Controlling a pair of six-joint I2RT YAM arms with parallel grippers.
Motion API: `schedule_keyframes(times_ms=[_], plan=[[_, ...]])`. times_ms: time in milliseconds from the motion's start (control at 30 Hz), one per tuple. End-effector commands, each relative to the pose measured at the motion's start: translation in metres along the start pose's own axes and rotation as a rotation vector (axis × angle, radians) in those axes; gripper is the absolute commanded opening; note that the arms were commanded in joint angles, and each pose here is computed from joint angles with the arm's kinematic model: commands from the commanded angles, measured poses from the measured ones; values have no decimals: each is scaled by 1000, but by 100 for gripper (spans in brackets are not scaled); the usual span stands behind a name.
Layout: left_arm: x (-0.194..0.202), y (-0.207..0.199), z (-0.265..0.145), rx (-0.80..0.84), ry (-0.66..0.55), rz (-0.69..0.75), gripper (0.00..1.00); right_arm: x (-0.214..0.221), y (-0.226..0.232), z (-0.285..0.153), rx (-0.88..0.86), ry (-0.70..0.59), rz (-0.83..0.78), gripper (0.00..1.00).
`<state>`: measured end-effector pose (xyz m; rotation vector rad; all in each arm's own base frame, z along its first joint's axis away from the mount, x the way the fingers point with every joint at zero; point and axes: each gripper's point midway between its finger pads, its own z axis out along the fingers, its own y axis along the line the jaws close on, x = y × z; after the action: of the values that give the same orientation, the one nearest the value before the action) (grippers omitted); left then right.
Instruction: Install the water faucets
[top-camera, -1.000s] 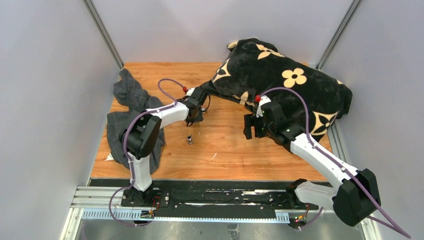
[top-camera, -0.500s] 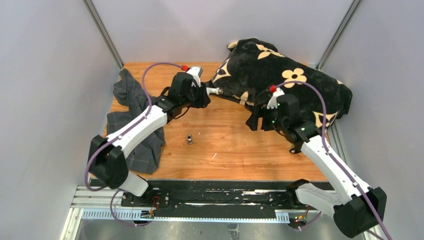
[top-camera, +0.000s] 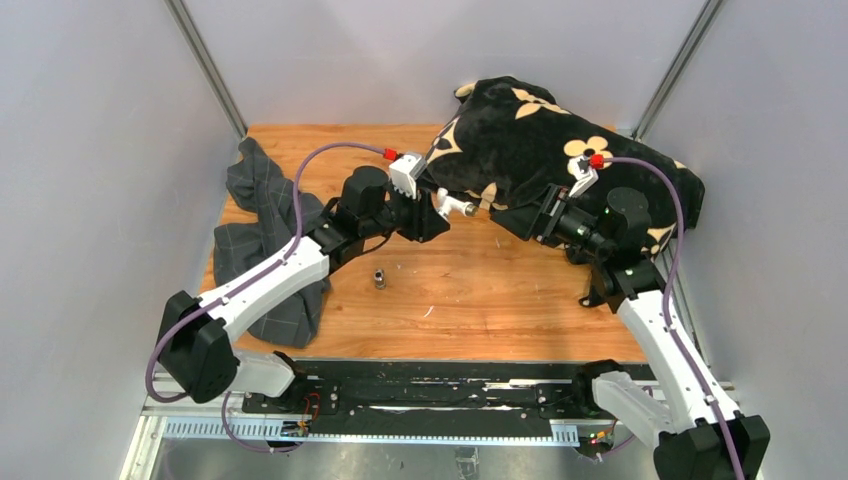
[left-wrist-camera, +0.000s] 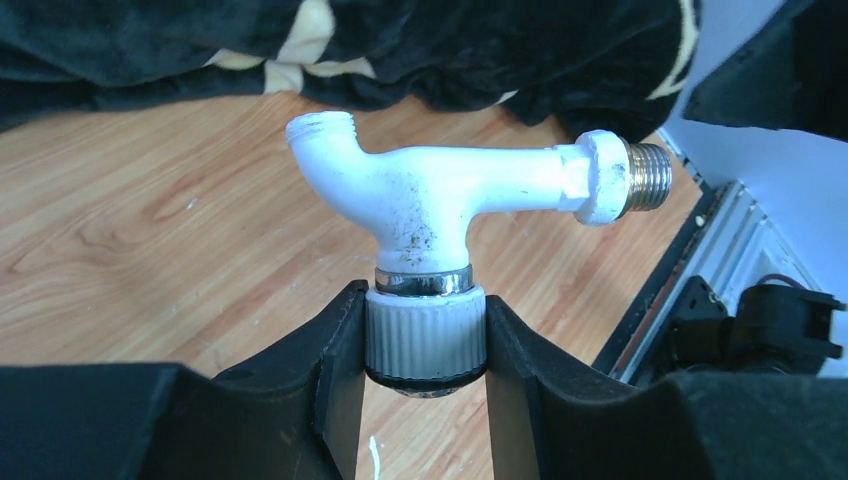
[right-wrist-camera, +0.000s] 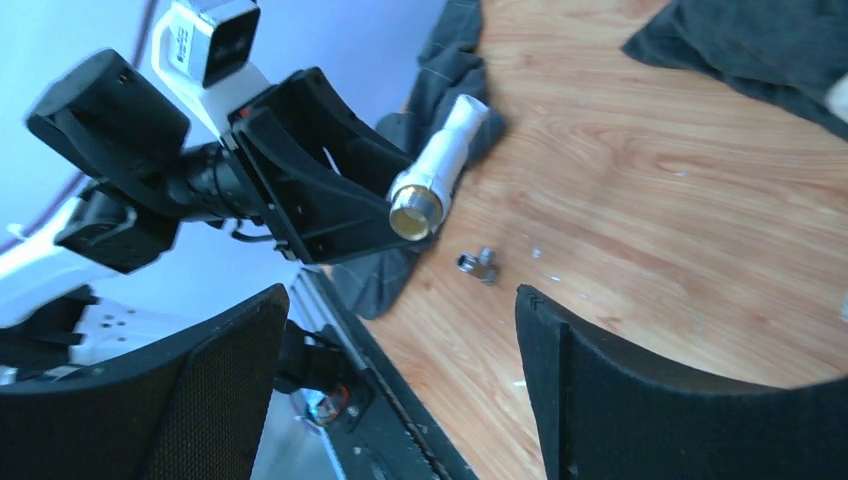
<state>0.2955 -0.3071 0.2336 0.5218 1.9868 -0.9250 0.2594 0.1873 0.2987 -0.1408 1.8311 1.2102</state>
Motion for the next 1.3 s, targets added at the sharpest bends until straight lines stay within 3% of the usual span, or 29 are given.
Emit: schedule_keyframes(times_ms=[0, 200, 367, 633, 1033, 1267], plan=[[-33, -41, -13, 144, -131, 82, 0, -18, 32, 0, -165, -44, 90, 83], [-36, -91, -32, 414, -138, 118, 0, -33, 48, -3, -265, -98, 108, 84], [-32, -113, -46, 542, -117, 115, 0, -58, 75, -25, -463, -216, 126, 85], [-49, -152, -77, 754, -124, 47, 0, -70, 84, -39, -647, -265, 94, 84], [-86, -169, -129, 917, -190, -94, 0, -75, 96, -39, -672, -278, -104, 86], [-104, -192, -173, 1115, -210, -146, 0, -78, 117, -39, -721, -352, -228, 88]])
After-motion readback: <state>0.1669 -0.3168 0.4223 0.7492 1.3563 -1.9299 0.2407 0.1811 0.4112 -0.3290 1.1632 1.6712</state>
